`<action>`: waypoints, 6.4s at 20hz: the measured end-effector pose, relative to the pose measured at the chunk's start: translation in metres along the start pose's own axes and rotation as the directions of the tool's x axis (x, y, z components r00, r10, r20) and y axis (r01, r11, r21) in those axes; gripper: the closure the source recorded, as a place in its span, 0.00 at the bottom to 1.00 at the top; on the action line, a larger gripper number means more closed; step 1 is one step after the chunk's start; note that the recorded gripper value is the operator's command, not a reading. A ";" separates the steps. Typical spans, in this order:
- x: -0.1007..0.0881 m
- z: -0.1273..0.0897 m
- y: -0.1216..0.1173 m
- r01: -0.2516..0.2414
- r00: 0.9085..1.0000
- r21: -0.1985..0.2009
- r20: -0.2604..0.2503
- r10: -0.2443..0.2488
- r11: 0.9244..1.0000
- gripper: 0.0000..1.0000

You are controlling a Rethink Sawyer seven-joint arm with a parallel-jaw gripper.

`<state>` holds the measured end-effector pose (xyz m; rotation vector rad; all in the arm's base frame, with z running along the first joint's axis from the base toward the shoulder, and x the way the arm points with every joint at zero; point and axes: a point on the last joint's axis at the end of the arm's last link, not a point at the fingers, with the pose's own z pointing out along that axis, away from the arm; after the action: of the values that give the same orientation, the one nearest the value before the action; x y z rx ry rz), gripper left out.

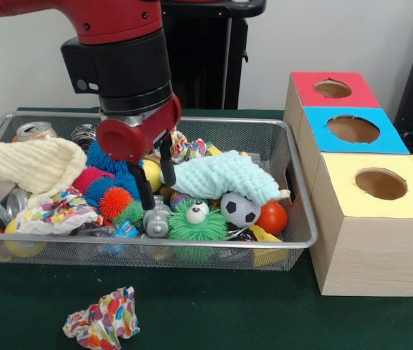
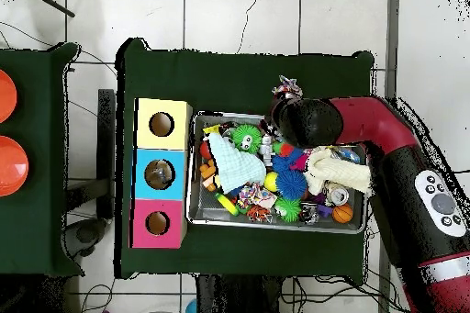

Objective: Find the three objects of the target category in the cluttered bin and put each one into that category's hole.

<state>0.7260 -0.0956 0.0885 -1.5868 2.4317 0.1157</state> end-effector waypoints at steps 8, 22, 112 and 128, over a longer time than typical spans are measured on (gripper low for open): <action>-0.007 -0.001 0.002 0.115 0.993 -0.021 0.011 -0.115 0.993 0.00; -0.003 -0.009 -0.007 0.061 0.996 -0.033 0.066 -0.059 0.998 0.00; 0.050 0.016 -0.023 0.082 0.997 0.005 0.004 -0.082 0.997 0.00; 0.044 0.010 -0.015 0.115 0.993 0.027 -0.003 -0.115 0.993 0.00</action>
<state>0.7244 -0.1389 0.0688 -1.7112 2.3255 0.0619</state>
